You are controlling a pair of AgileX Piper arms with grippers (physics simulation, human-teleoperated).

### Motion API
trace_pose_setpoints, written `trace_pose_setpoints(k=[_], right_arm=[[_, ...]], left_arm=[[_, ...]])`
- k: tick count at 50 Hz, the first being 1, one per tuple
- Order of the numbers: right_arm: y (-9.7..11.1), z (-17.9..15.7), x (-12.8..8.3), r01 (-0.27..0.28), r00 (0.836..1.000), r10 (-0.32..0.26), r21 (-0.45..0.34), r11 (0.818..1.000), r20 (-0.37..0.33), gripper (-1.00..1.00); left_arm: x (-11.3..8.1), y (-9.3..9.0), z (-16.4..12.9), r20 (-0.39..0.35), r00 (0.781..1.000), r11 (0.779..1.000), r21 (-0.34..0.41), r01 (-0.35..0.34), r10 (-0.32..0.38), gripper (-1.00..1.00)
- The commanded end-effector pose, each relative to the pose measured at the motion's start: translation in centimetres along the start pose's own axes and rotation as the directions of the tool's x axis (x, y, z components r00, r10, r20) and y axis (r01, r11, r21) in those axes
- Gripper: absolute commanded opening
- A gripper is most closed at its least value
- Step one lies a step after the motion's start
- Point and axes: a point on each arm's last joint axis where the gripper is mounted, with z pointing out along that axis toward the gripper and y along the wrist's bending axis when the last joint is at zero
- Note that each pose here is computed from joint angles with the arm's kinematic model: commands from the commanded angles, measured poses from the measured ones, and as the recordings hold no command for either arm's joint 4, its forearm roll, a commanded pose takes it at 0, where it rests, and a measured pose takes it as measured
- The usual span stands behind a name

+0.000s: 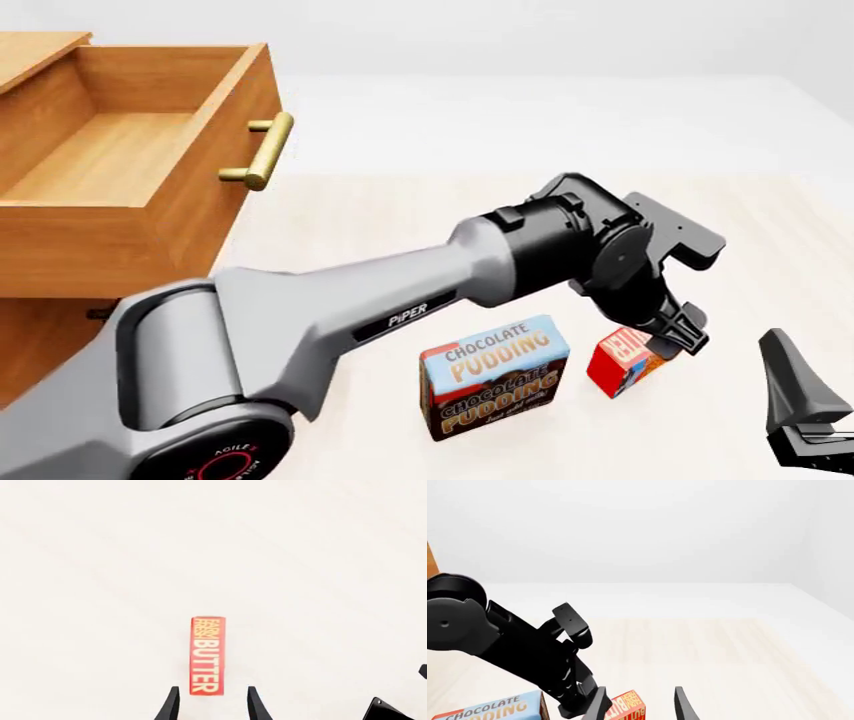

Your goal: Put the butter at the back in the top drawer of the cabinet and close it.

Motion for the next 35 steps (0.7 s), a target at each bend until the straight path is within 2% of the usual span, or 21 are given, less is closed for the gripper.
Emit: trace_pose_setpoints(k=[1,35], right_arm=[[0.0,0.0,0.0,0.0,1.0,0.0,0.0,1.0,0.0,1.0],[0.0,0.0,0.0,0.0,1.0,0.0,0.0,1.0,0.0,1.0]], left_arm=[[0.02,-0.68,0.57,-0.007,1.0,1.0,0.007,-0.006,0.006,1.0],[0.35,-0.13,0.62,-0.007,1.0,1.0,0.001,0.006,-0.006,1.0]])
